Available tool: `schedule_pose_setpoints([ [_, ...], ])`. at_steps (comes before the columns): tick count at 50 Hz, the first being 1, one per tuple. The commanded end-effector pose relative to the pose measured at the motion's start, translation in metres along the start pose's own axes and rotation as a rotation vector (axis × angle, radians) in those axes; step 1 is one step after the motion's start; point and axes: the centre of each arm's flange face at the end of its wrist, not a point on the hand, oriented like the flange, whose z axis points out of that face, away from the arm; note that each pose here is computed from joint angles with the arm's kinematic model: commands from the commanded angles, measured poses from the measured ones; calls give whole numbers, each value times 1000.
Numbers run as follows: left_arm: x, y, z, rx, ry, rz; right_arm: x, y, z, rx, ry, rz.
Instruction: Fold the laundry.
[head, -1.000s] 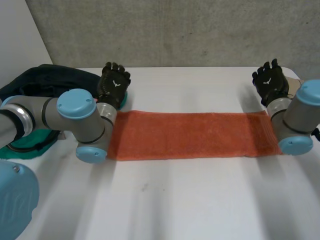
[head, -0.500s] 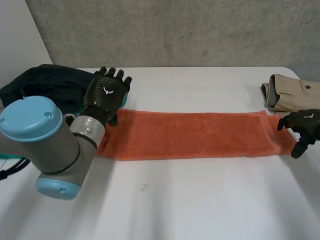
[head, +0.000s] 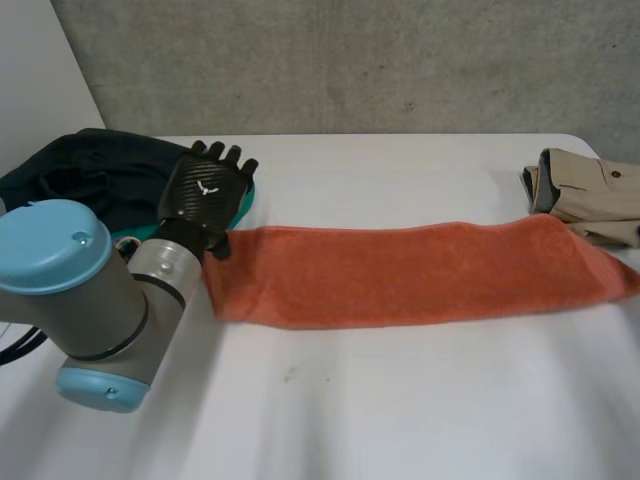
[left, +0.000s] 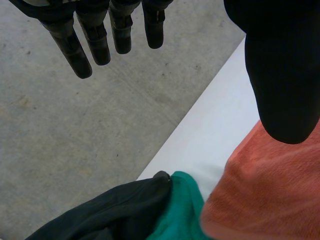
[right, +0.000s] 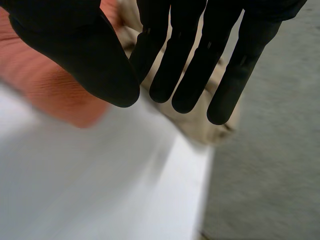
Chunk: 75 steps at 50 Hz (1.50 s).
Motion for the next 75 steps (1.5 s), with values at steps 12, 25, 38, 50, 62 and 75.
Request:
schedule_pose_setpoints([
  [12, -13, -4, -15, -4, -28, -1, -34, -78, -15, 175, 27, -266],
  [25, 5, 16, -35, -97, 35, -110, -73, -79, -42, 178, -155, 16],
  [38, 27, 62, -39, -255, 103, -151, -54, -36, -41, 75, -195, 52],
  [50, 35, 86, -25, -297, 107, -138, -59, -29, -40, 56, -210, 64],
  [62, -7, 84, -8, -240, -84, 6, -63, -24, -40, 54, -229, 19],
  [75, -7, 77, -20, -236, -63, 126, -65, -4, -20, 59, -207, -92],
])
